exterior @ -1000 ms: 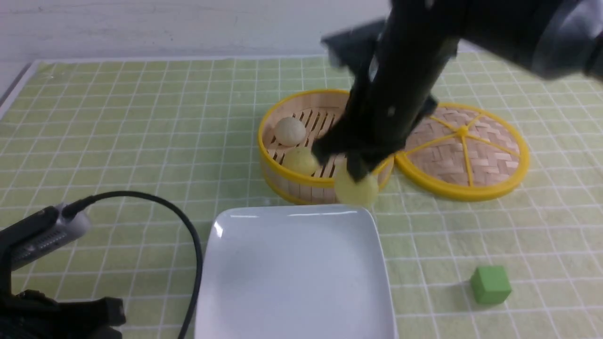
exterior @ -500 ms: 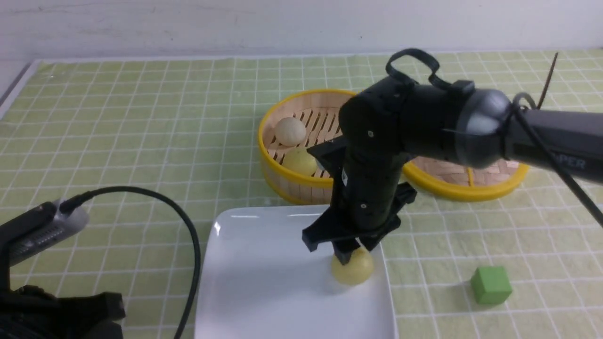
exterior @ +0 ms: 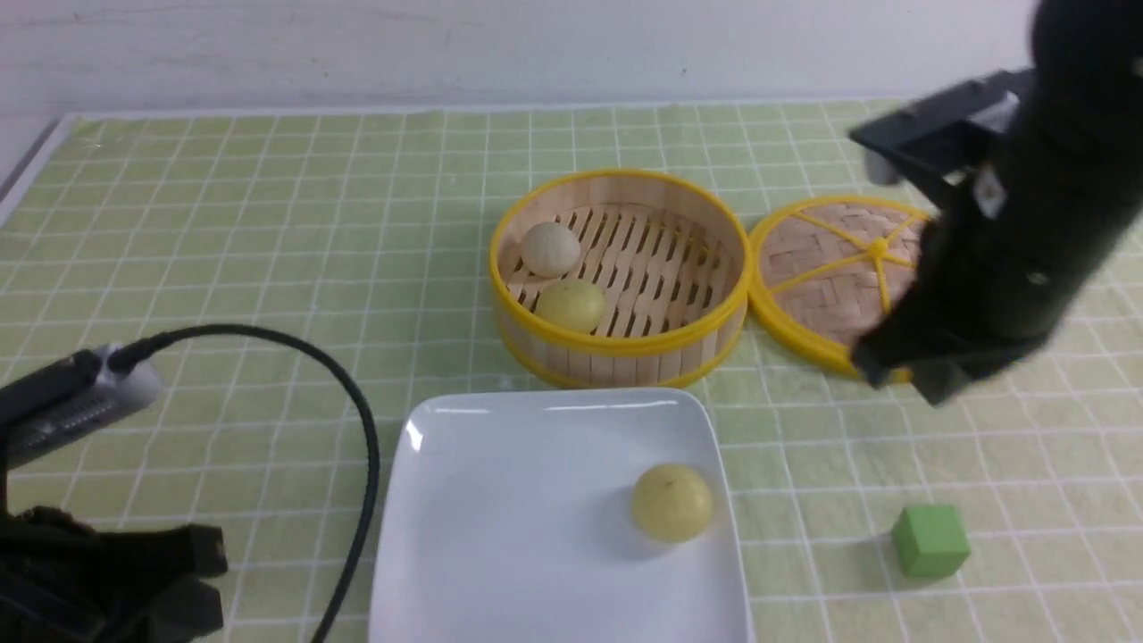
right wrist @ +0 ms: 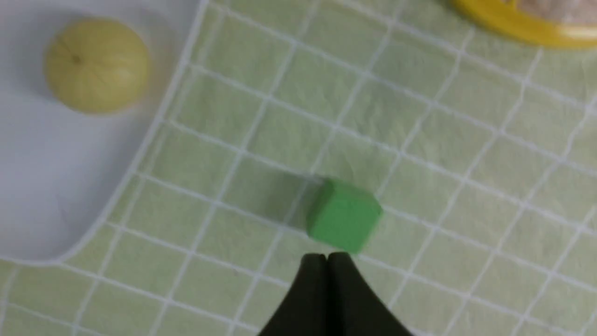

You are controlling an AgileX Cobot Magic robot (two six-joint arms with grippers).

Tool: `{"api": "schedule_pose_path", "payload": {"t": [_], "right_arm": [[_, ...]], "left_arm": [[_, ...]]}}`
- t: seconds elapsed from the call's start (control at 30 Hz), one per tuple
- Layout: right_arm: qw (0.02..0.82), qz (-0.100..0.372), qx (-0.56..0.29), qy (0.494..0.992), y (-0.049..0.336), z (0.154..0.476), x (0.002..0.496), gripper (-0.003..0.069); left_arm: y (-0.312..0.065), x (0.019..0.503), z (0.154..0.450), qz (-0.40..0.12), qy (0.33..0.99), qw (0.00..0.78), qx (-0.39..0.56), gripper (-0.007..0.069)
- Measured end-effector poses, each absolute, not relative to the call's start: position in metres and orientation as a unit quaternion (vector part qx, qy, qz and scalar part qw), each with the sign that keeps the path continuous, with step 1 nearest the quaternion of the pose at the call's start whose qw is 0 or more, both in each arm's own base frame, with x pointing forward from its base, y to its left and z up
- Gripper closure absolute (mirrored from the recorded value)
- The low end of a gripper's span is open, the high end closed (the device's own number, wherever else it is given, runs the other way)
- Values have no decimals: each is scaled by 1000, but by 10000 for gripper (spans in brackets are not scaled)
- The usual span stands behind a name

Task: Put the steamed buns into the plate on the green tablecloth.
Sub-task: 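Reach into the bamboo steamer and grasp a bun with the left gripper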

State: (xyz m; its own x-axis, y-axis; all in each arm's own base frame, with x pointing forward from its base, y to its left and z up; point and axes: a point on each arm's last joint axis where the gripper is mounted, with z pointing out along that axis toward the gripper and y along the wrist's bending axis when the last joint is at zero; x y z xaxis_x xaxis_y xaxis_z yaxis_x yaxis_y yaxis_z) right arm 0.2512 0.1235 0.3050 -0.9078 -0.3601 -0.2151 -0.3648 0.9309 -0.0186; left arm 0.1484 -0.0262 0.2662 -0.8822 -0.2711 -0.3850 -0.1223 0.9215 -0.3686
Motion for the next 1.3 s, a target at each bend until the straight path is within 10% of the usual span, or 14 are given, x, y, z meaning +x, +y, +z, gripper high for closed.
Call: {"api": "schedule_pose_path", "payload": {"t": [0.5,0.93,1.3], "right_arm": [[89,39,-130,987,80,264,194,670],[104,53,-126,985,83,265,196,665],[107,55,-126,985,83,265,197,659]], "left_arm": [[-96,267,284,-231,964,124,35,613],[-210,384,287,-171,957,187,143,271],[-237,434,235,-86,958,197,190,247]]}}
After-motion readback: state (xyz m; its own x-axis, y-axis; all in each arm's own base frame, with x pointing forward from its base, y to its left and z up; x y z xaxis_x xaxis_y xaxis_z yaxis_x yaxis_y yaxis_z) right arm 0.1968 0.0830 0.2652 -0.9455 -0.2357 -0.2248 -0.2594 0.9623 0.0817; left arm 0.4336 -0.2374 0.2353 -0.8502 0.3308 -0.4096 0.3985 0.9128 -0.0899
